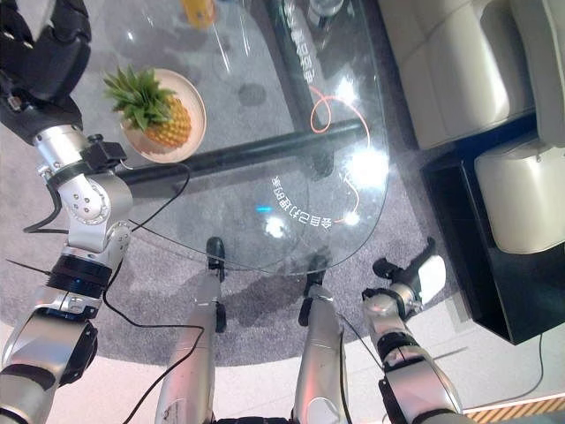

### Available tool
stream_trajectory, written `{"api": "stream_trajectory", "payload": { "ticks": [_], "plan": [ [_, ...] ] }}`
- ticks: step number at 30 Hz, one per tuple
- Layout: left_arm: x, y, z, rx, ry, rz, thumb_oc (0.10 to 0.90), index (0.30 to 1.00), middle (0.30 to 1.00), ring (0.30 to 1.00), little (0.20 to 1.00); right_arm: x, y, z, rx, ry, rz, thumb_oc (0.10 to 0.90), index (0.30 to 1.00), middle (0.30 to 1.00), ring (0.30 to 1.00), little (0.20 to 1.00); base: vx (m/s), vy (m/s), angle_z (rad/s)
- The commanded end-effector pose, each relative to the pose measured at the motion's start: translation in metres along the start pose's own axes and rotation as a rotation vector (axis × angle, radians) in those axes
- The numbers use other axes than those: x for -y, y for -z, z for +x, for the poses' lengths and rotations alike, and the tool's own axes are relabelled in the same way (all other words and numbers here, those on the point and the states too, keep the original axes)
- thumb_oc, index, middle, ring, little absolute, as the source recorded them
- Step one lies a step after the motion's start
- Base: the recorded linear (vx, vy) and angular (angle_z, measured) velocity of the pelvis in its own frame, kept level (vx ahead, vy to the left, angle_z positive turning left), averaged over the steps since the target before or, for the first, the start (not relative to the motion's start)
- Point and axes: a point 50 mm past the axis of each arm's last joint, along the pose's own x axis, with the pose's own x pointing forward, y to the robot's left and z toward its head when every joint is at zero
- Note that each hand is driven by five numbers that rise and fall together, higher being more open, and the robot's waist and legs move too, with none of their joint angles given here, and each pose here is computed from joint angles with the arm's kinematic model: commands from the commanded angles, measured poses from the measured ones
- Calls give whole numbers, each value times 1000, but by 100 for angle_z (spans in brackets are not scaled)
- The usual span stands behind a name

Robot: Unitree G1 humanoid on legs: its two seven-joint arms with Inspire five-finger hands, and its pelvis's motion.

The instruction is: Pick up the fruit to the plate

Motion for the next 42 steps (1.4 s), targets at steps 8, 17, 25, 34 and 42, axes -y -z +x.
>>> {"api": "stream_trajectory", "payload": {
  "ticks": [8, 17, 25, 34, 42],
  "plan": [
    [-153, 70, -128, -729, -35, 458, 800, 900, 900, 900, 900, 64, 142, -32, -417, -166, -232, 800, 900, 900, 900, 900, 178, -36, -1],
    [-239, 53, -297, -1561, 10, 754, 800, 900, 900, 900, 900, 86, 206, -80, -742, -467, -454, 800, 900, 900, 900, 900, 232, 16, 0],
    [-247, 30, -358, -1844, -29, 680, 800, 900, 900, 900, 900, 79, 214, -97, -725, -594, -528, 800, 900, 900, 900, 900, 50, 36, -2],
    [-237, 22, -393, -2067, 9, 646, 800, 900, 900, 900, 900, 63, 207, -100, -680, -626, -556, 800, 900, 900, 900, 900, 17, 16, -2],
    [-233, 21, -401, -2116, -10, 594, 800, 900, 900, 900, 900, 58, 208, -105, -682, -687, -563, 800, 900, 900, 900, 900, -1, 5, -1]
  ]
}}
